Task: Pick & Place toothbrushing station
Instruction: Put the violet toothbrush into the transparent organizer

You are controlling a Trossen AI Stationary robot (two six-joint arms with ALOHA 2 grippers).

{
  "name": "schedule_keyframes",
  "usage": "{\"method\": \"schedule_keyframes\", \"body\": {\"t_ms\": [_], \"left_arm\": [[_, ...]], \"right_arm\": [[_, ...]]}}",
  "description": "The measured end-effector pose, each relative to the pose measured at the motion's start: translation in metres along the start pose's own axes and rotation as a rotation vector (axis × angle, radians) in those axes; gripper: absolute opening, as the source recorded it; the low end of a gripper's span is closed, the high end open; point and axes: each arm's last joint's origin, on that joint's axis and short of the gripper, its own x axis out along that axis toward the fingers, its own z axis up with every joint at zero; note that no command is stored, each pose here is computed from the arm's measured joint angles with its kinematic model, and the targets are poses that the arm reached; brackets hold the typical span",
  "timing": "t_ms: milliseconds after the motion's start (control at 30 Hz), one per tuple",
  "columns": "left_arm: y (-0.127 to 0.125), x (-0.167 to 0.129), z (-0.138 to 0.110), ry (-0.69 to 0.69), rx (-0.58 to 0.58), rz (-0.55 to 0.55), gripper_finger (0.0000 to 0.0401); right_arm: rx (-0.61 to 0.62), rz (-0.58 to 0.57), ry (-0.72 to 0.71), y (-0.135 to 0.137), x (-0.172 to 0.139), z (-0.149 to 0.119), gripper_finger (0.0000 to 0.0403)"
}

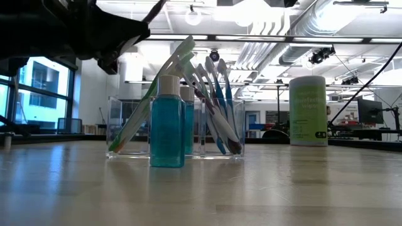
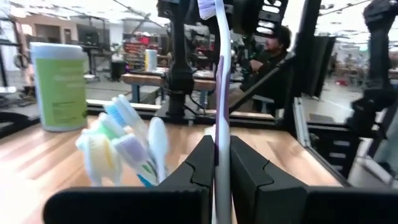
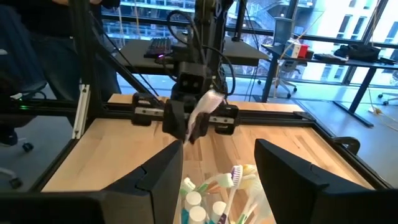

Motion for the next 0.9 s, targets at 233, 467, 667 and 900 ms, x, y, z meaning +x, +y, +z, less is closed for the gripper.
{"method": "schedule_keyframes", "body": {"t_ms": [233,467,667,900], "left_arm": [[0.011,0.006,-0.016,0.055,0.001,0.056,0.0016],[0.017,0.009,-0.031,0.106,-0.013,0.086,0.0016],[0.015,0.014,-0.033,0.104,-0.008,0.083,0.0016],[0.011,0.012,-0.034,0.110,-0.035,0.071,0.0036]], "right_arm": [[-0.001,-0.002,0.002,0.000,0.000,0.000,0.0191],[-0.003,-0.003,0.003,0.000,0.000,0.000,0.0191],[-0.009,-0.003,0.006,0.000,0.000,-0.001,0.0191],[-0.016,-0.003,0.007,0.000,0.000,-0.001,0.0191]]}}
